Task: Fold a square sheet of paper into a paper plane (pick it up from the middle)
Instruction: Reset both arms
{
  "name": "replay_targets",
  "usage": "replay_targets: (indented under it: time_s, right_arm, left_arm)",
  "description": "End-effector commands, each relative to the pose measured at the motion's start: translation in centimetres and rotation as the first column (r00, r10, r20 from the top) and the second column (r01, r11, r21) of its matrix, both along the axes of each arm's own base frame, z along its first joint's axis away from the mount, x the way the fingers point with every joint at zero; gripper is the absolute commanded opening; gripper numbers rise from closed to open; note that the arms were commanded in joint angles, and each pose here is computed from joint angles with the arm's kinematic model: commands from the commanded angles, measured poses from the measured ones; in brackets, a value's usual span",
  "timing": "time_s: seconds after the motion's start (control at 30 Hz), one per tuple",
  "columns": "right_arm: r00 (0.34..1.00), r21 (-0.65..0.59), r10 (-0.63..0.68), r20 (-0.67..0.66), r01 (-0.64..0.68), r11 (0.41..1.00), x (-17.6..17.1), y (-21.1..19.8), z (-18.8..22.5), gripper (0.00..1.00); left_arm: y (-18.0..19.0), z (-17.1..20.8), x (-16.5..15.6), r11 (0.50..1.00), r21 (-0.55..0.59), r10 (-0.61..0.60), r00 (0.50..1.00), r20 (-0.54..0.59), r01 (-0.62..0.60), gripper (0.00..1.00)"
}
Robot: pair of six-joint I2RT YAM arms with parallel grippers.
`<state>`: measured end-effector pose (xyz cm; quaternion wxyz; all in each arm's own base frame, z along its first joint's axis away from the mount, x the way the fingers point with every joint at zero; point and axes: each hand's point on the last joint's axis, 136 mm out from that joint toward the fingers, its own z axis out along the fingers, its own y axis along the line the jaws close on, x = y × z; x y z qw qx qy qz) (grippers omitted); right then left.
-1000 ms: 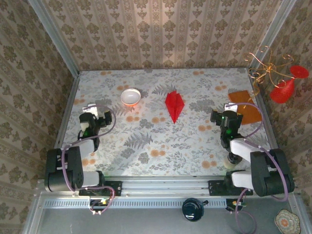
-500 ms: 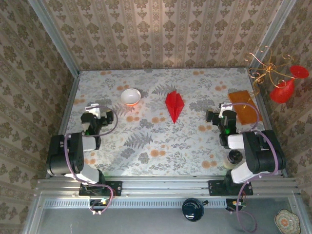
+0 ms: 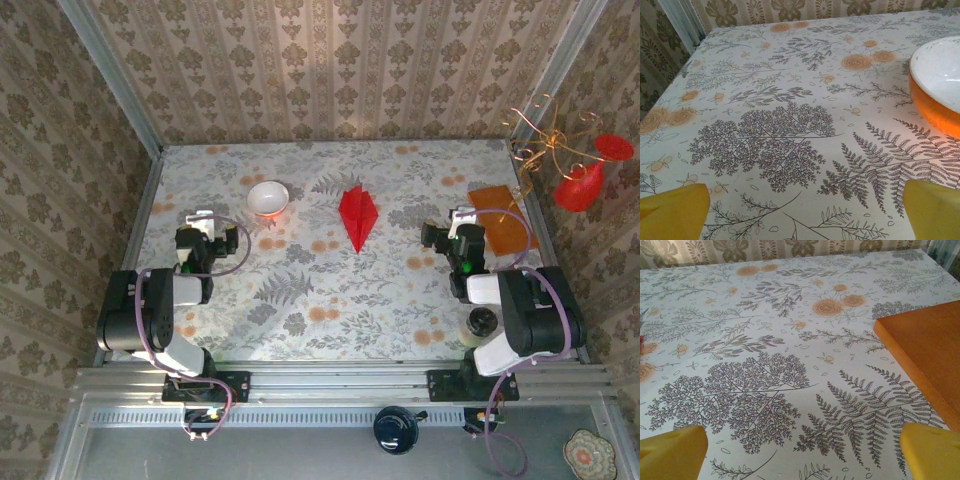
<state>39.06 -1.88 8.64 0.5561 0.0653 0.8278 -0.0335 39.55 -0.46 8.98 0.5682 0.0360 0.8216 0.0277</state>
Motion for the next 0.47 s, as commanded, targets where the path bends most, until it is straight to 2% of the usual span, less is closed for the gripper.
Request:
replay_targets:
  time_s: [0.0, 0.37, 0.43]
  right_arm:
    - [0.999, -0.017, 0.018, 0.037, -0.017, 1.0, 0.8, 0.3, 1.1, 1.0]
    - [0.999, -0.018, 0.02, 0.04, -0.019, 1.0, 0.8, 0.4, 1.2, 1.0]
    - [0.994, -0.019, 0.091, 0.063, -0.09, 0.996, 0.5, 1.4, 1.4, 1.0]
  left_arm:
    - [-0.1, 0.6, 0.5, 1.0, 0.027, -0.003, 1.0, 0.015, 0.003, 1.0]
    - [-0.1, 0.5, 0.6, 1.0, 0.011, -0.021, 1.0, 0.005, 0.021, 1.0]
    - [-0.1, 0.5, 0.6, 1.0, 0.012, -0.02, 1.0, 0.007, 0.02, 1.0]
